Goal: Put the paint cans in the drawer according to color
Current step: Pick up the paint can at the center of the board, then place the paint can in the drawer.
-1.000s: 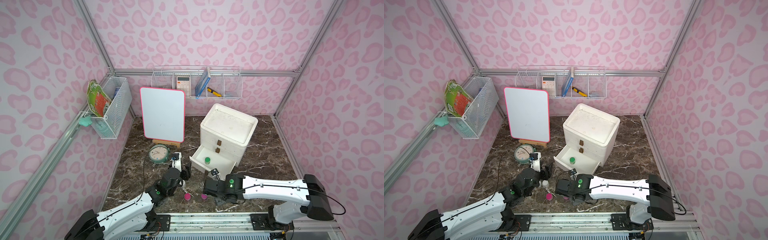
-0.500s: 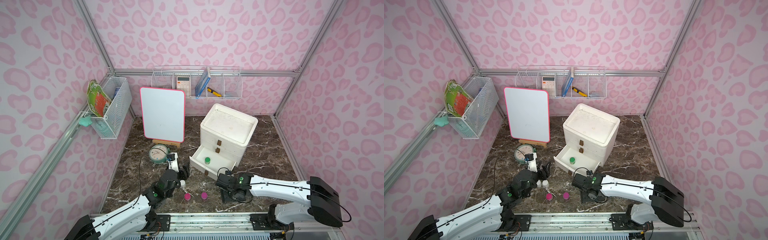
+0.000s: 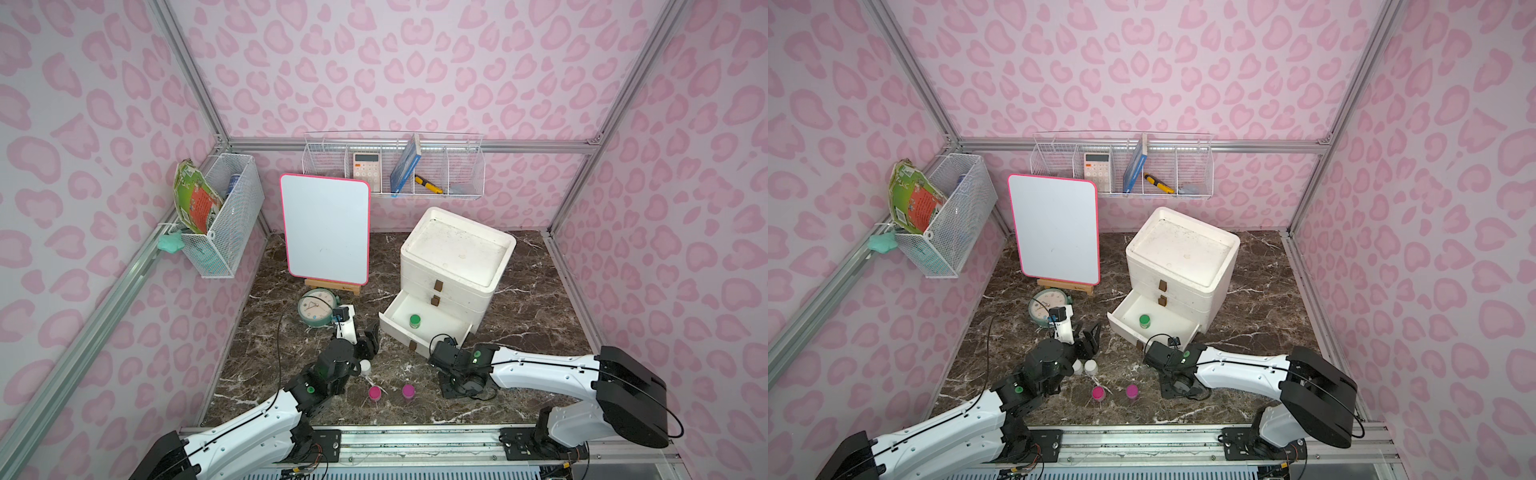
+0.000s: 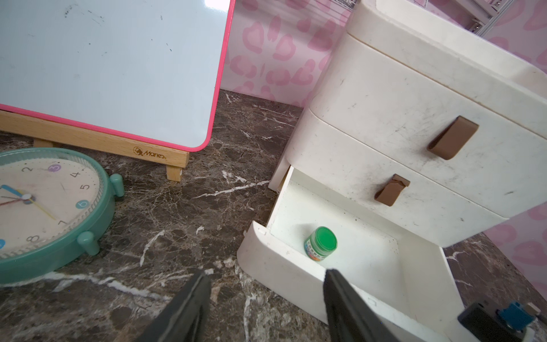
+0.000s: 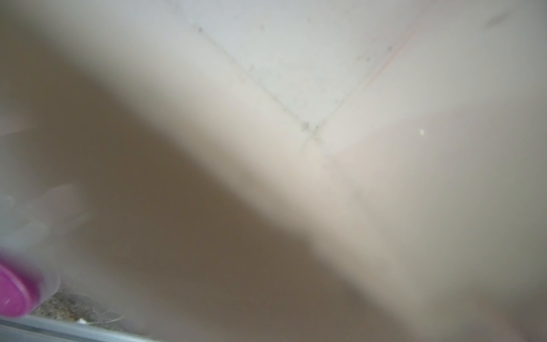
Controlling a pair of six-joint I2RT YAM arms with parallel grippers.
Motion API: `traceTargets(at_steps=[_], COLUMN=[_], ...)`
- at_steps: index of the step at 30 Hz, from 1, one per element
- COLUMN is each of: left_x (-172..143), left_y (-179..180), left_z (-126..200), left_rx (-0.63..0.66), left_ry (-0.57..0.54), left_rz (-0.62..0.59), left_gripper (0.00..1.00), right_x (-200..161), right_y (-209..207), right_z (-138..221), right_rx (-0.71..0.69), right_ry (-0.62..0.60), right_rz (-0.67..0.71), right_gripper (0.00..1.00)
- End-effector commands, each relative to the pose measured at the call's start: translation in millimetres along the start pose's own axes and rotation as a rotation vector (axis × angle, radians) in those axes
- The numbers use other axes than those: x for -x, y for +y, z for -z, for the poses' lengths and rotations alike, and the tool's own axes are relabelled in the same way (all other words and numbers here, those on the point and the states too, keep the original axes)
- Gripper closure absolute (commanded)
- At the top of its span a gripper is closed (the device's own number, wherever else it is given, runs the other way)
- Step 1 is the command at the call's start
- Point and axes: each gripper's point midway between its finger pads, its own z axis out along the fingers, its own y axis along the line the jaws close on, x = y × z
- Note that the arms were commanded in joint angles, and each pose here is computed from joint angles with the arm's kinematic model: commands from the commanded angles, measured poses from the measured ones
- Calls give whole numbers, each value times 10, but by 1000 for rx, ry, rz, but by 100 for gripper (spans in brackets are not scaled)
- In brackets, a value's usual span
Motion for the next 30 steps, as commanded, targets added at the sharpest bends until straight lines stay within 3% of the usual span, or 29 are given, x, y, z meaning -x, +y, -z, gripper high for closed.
traceTargets(at_steps=[1, 5, 9, 16, 22, 30], left_x=[20, 22, 31, -14, -48, -82], left_y=[-2, -1, 6, 65, 130, 208], left_z=[6, 6, 10, 24, 93, 162], left_rx=[-2, -1, 1, 13, 26, 40], left_ry=[-6, -6, -10, -13, -3, -3], left_rz=[0, -2, 1, 19, 24, 29], left_gripper=[35, 35, 35, 35, 35, 35], right_x=[-39, -93, -31, 813, 1361, 1562], right_y=[-4, 49, 251, 446, 374, 276], right_z=[41, 120, 428, 929, 842, 571], right_rx=[-24, -51, -63, -32, -55, -61], right_ry=[6, 13, -15, -191, -254, -260], right_rz=[26, 62, 145, 160, 162, 148], right_gripper=[65, 69, 70, 71, 71, 71])
